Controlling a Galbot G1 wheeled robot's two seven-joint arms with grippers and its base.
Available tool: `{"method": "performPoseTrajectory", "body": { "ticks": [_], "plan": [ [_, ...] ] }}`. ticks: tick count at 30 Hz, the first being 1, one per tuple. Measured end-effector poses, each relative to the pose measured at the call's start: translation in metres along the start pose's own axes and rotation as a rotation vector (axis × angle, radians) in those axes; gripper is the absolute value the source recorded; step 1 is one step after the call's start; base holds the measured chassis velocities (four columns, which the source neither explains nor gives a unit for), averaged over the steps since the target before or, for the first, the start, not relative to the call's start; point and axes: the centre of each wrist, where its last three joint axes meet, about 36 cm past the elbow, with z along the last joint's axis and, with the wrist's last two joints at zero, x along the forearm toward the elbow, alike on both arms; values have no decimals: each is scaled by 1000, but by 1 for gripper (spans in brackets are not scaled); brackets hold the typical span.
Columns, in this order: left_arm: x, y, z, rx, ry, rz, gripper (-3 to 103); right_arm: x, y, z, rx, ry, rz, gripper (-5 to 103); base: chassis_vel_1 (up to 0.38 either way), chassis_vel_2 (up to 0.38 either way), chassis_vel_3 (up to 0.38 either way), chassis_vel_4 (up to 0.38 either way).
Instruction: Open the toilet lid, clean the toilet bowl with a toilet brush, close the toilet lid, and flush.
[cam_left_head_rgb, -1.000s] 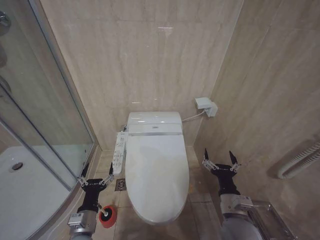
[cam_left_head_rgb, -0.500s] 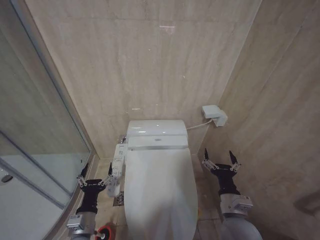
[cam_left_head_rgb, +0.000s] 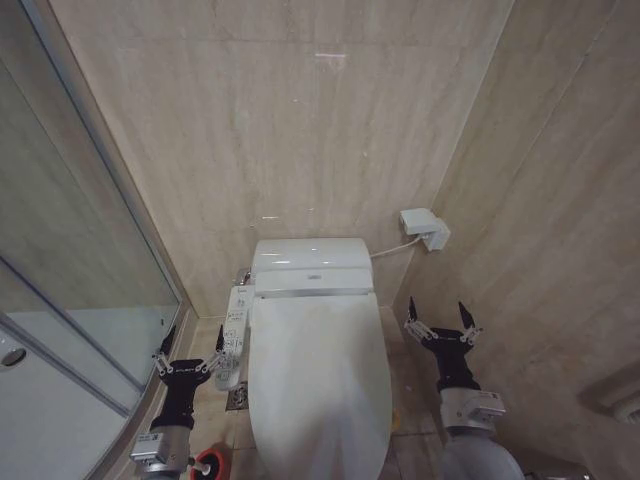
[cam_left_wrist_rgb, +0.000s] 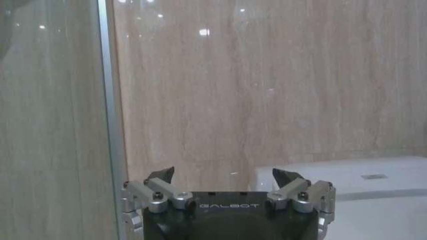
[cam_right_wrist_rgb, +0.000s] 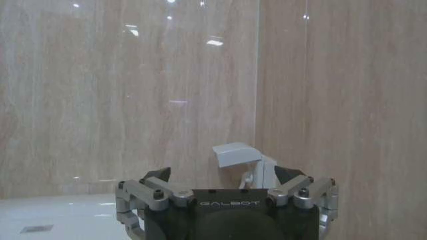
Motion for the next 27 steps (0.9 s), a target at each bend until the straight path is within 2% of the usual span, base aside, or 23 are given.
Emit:
{"method": "performPoseTrajectory", "body": {
  "ticks": [10, 24, 27],
  "plan": [
    [-2, -1, 0, 1, -7, 1, 99, 0, 0, 0, 0, -1, 0, 100, -56, 56, 72, -56],
    [-6, -3, 5, 4, -3, -1, 99, 0, 0, 0, 0, 0, 0, 100, -4, 1, 1, -3],
    [-7, -2, 5, 3, -5, 0, 102, 0, 0, 0, 0, 0, 0, 100, -54, 58, 46, -51]
  ]
}}
